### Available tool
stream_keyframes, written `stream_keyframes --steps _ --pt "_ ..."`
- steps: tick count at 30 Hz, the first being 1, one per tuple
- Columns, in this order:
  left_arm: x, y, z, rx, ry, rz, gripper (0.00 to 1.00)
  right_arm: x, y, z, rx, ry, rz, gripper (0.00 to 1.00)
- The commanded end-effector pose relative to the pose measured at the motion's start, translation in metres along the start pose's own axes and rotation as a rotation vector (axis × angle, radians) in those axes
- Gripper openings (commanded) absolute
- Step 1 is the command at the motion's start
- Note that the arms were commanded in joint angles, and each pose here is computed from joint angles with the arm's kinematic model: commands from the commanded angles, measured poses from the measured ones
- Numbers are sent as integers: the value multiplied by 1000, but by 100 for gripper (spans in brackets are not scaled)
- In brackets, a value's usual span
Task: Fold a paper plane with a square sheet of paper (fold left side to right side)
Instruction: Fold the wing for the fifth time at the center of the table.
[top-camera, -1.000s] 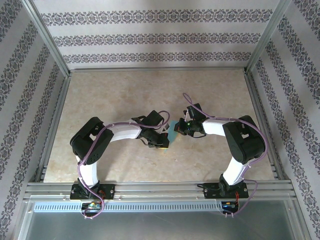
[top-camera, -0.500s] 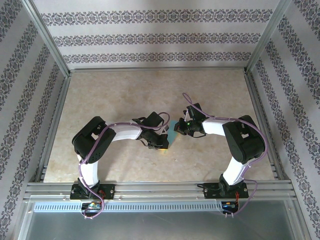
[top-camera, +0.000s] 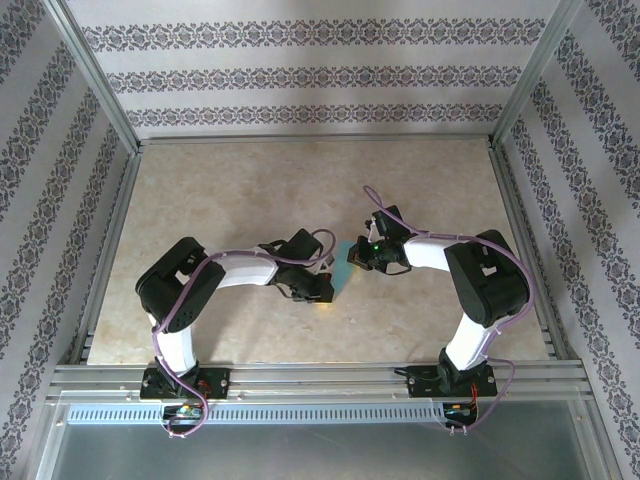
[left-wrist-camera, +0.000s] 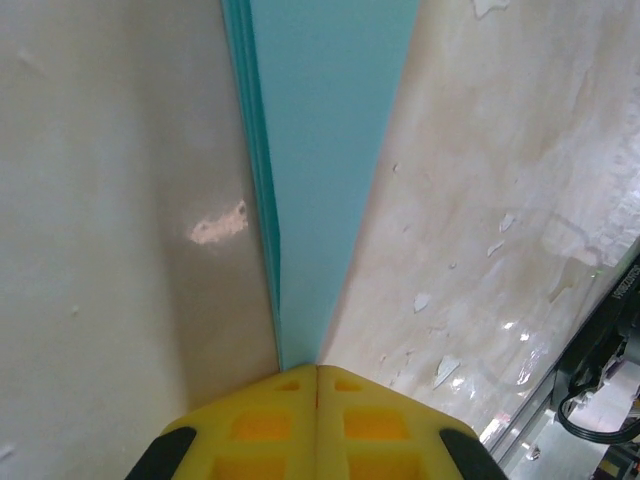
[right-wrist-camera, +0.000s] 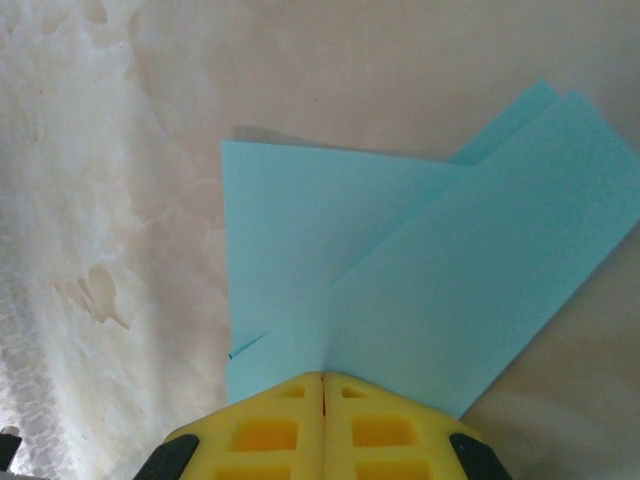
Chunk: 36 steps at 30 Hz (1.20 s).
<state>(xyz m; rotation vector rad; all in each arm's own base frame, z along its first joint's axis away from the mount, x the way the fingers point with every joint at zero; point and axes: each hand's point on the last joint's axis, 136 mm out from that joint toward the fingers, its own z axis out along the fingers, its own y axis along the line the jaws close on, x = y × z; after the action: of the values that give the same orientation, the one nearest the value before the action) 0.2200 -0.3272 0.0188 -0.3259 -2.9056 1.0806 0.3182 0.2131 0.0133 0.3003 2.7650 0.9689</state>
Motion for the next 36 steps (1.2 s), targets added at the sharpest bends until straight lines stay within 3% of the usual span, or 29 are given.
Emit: stream_keyframes --steps 1,13,22,36 --pt "34 15 4 -67 90 -38 0 29 -48 12 177 87 53 0" --pt "45 19 -3 -94 83 -38 0 29 -47 11 175 86 50 0" --pt "6 -18 -31 19 -25 3 0 29 -43 11 172 84 43 0" --pt "-41 -23 3 2 -18 61 0 31 -43 12 175 88 46 0"
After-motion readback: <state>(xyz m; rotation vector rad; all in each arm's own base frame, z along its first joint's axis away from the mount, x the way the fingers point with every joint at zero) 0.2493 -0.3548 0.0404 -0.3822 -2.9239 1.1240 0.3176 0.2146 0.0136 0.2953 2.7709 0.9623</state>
